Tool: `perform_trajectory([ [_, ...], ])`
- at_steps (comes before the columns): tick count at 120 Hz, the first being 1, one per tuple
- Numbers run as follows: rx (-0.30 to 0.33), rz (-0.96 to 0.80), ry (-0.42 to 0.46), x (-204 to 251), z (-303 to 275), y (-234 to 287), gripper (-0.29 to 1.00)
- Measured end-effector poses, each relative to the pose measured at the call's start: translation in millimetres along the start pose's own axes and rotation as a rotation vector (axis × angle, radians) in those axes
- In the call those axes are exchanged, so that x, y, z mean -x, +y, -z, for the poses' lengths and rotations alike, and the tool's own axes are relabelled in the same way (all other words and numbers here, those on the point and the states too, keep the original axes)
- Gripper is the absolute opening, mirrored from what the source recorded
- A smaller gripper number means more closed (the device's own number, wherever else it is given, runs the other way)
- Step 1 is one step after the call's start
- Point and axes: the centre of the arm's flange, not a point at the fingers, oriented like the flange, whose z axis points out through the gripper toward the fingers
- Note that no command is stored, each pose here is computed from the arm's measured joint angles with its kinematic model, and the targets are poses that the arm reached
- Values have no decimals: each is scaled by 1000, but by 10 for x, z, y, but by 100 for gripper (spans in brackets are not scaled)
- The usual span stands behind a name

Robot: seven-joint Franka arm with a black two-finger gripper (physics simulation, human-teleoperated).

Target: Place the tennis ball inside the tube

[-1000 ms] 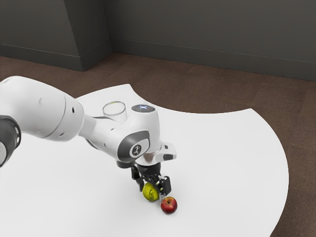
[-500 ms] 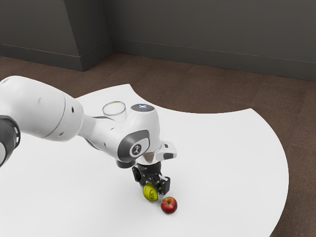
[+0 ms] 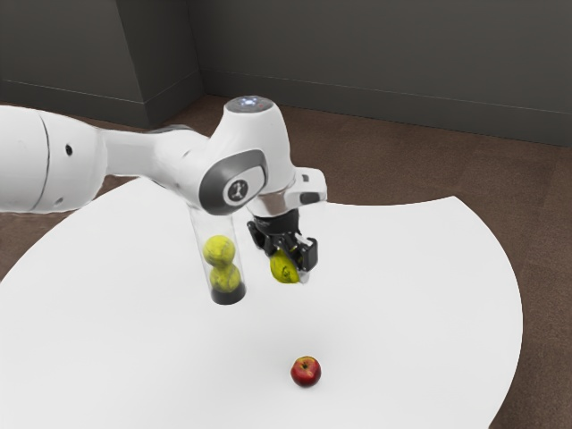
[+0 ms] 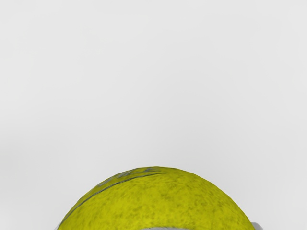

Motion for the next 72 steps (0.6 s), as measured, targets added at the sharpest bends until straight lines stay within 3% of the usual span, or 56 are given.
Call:
perform_trajectory([
  [21,-31,78,29,-216,1009,-494,35],
  [40,-48,175,-31,-94,1172,-1088,35],
  [72,-97,255,-11,-238,1496,-1638,34],
])
